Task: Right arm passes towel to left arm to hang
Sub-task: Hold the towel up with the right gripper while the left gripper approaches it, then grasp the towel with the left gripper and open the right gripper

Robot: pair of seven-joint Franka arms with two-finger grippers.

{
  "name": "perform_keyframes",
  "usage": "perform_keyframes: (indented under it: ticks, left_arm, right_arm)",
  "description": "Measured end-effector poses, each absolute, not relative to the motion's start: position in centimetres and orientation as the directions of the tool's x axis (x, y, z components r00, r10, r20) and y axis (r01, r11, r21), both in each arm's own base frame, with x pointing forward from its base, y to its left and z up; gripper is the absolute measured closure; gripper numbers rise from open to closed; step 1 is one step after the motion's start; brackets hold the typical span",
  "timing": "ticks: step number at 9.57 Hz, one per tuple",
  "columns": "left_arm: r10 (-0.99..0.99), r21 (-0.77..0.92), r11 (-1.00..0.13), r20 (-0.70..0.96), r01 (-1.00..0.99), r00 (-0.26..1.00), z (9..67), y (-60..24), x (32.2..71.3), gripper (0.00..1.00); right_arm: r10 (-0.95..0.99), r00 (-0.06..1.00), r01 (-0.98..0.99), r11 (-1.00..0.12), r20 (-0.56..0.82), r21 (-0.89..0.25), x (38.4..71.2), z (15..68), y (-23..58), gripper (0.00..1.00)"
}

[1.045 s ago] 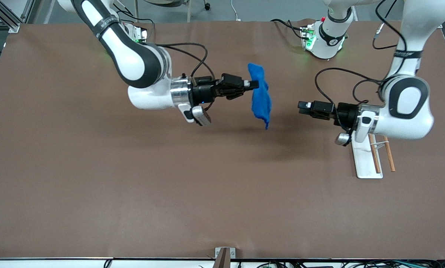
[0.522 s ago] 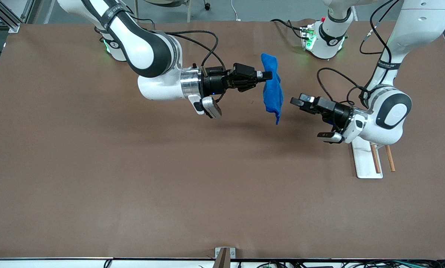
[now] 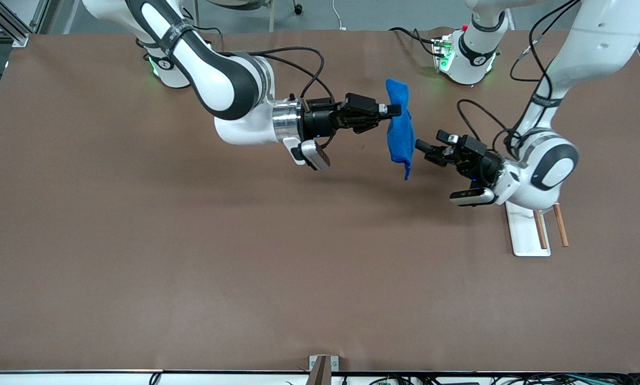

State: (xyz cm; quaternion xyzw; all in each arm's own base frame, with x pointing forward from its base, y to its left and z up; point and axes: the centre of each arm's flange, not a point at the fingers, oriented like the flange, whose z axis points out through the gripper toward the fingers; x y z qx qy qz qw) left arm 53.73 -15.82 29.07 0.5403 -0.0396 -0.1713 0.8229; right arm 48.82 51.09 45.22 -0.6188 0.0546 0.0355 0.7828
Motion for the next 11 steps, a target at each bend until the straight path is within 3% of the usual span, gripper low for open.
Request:
perform_keyframes:
  ticks: [3, 5, 9, 10, 11]
  left_arm:
    - [-0.303, 0.865, 0.447, -0.091, 0.226, 0.949, 30.2, -18.5, 54.1, 0.14]
    - [-0.295, 0.864, 0.46, -0.068, 0.204, 0.953, 31.5, -18.5, 54.4, 0.24]
    - [-0.289, 0.867, 0.453, -0.077, 0.208, 0.954, 32.4, -17.3, 54.9, 0.87]
    - [-0.292, 0.868, 0.448, -0.085, 0.215, 0.952, 32.7, -17.2, 54.9, 0.97]
    - [-0.295, 0.868, 0.442, -0.098, 0.226, 0.951, 33.1, -16.7, 55.1, 0.97]
  right_arm:
    - [-0.011, 0.992, -0.123, 0.236, -0.129, -0.964, 48.7, 45.4, 51.3, 0.95]
    - [-0.011, 0.991, -0.124, 0.236, -0.13, -0.964, 48.8, 45.3, 51.3, 0.95]
    - [-0.012, 0.991, -0.124, 0.235, -0.131, -0.964, 48.8, 45.3, 51.2, 0.95]
    - [-0.015, 0.991, -0.124, 0.232, -0.131, -0.965, 48.8, 45.2, 51.2, 0.95]
    - [-0.022, 0.991, -0.125, 0.226, -0.133, -0.966, 48.9, 45.1, 51.1, 0.95]
